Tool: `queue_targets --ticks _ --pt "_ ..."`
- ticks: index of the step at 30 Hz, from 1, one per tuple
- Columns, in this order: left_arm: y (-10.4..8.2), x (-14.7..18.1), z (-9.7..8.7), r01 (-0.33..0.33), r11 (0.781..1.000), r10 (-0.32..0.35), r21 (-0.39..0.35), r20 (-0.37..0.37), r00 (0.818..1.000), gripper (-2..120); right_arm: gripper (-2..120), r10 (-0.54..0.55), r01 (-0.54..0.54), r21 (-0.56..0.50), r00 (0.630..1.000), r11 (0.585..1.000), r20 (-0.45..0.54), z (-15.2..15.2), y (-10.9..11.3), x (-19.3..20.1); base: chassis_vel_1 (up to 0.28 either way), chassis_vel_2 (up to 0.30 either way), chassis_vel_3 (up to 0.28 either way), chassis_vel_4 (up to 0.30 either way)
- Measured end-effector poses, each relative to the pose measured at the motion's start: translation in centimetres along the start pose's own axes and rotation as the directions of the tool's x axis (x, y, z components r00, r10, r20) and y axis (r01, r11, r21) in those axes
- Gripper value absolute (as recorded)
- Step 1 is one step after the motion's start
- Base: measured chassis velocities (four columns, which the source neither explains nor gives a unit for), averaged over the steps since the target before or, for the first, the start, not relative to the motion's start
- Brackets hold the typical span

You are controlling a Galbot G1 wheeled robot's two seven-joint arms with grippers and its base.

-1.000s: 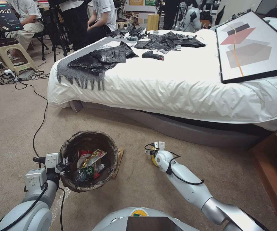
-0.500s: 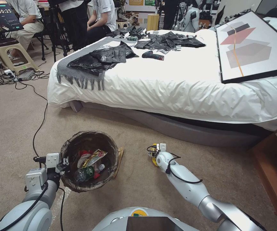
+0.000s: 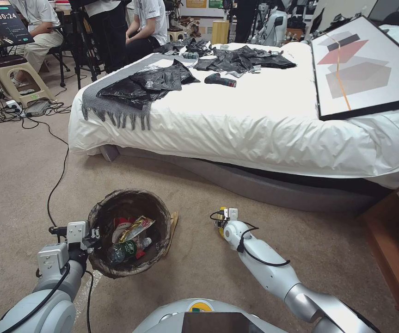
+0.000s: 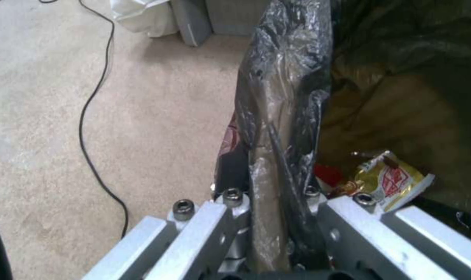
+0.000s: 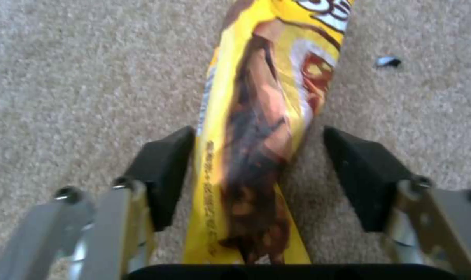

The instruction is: Pick up the trash bin, then pick up the garbage from the floor and place it into the trash bin.

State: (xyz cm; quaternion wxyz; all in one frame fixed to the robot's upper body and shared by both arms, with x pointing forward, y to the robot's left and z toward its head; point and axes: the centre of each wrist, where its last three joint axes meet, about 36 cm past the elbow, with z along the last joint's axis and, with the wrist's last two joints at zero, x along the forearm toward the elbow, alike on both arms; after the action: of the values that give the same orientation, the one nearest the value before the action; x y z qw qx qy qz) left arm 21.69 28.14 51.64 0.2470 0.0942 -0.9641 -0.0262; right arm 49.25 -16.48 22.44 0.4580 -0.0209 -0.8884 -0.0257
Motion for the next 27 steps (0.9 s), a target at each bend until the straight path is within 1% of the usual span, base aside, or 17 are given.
queue_targets --ticks 1,3,5,6,9,11,13,14,15,16,19,21,22,23,25,26,27 --pt "0.0 0.0 0.0 0.002 1.0 -0.002 -0.003 -0.002 1.0 3 53 0.002 -0.002 0.001 1.0 1.0 0.001 0.2 -0.2 0.1 0.0 0.0 0.0 0.0" --pt "0.0 0.0 0.1 0.002 1.0 -0.002 -0.004 -0.002 1.0 3 51 0.001 -0.001 0.001 1.0 1.0 0.002 0.3 -0.2 0.1 0.0 0.0 0.0 0.0" --pt "-0.1 0.0 0.1 0.001 1.0 -0.001 -0.003 -0.003 1.0 3 39 -0.002 0.002 -0.001 1.0 1.0 0.004 0.4 -0.2 0.2 0.0 0.0 0.0 0.0" --pt "-0.1 0.0 0.1 0.001 1.0 -0.001 -0.003 -0.003 1.0 3 39 -0.002 0.002 -0.001 1.0 1.0 0.004 0.4 -0.2 0.2 0.0 0.0 0.0 0.0" --pt "-0.2 0.1 0.2 0.0 1.0 0.0 -0.002 -0.005 1.0 3 25 -0.003 0.003 -0.005 1.0 1.0 0.004 0.4 -0.2 0.2 0.0 0.0 0.0 0.0" --pt "-0.2 0.1 0.2 0.0 1.0 0.0 -0.003 -0.005 1.0 3 22 -0.003 0.003 -0.007 1.0 1.0 0.004 0.4 -0.2 0.2 0.0 0.0 0.0 0.0" --pt "-0.2 0.1 0.2 0.001 1.0 -0.001 -0.005 -0.005 1.0 3 10 -0.004 0.004 -0.01 1.0 1.0 0.005 0.4 -0.2 0.2 0.0 0.0 0.0 0.0" --pt "-0.2 0.1 0.2 0.001 1.0 -0.001 -0.005 -0.005 1.0 3 10 -0.004 0.004 -0.01 1.0 1.0 0.005 0.4 -0.2 0.2 0.0 0.0 0.0 0.0" --pt "-0.2 0.1 0.2 0.001 1.0 -0.001 -0.005 -0.005 1.0 3 7 -0.005 0.005 -0.012 1.0 1.0 0.005 0.4 -0.2 0.2 0.0 0.0 0.0 0.0" --pt "-0.2 0.1 0.2 0.001 1.0 -0.001 -0.006 -0.004 1.0 3 0 -0.008 0.008 -0.015 1.0 1.0 0.007 0.5 -0.1 0.2 0.0 0.0 0.0 0.0" --pt "-0.2 0.1 0.2 0.001 1.0 -0.001 -0.006 -0.004 1.0 3 0 -0.011 0.011 -0.014 1.0 1.0 0.014 0.6 -0.1 0.3 0.0 0.0 0.0 0.0" --pt "-0.3 0.1 0.2 0.0 1.0 0.0 -0.006 -0.004 1.0 3 0 -0.016 0.015 0.008 0.998 1.0 0.053 0.5 0.0 0.9 0.0 0.0 0.0 0.0" --pt "-0.3 0.1 0.2 0.0 1.0 0.0 -0.006 -0.004 1.0 3 0 -0.016 0.015 0.008 0.998 1.0 0.053 0.5 0.0 0.9 0.0 0.0 0.0 0.0" --pt "-0.3 0.1 0.2 0.0 1.0 0.0 -0.007 -0.004 1.0 3 0 -0.021 0.02 0.019 0.997 1.0 0.072 0.3 0.0 1.3 0.0 0.0 0.0 0.0" --pt "-0.2 0.1 0.2 0.0 1.0 0.0 -0.008 -0.003 1.0 3 0 -0.038 0.032 0.049 0.989 0.998 0.143 -0.6 -0.2 2.9 0.0 0.0 0.0 0.0" --pt "-0.2 0.1 0.2 0.0 1.0 0.0 -0.008 -0.003 1.0 3 0 -0.038 0.032 0.049 0.989 0.998 0.143 -0.6 -0.2 2.9 0.0 0.0 0.0 0.0" --pt "-0.2 0.1 0.2 0.0 1.0 0.0 -0.009 -0.003 1.0 3 0 -0.045 0.036 0.057 0.984 0.998 0.17 -0.9 -0.2 3.6 0.0 0.0 0.0 0.0"
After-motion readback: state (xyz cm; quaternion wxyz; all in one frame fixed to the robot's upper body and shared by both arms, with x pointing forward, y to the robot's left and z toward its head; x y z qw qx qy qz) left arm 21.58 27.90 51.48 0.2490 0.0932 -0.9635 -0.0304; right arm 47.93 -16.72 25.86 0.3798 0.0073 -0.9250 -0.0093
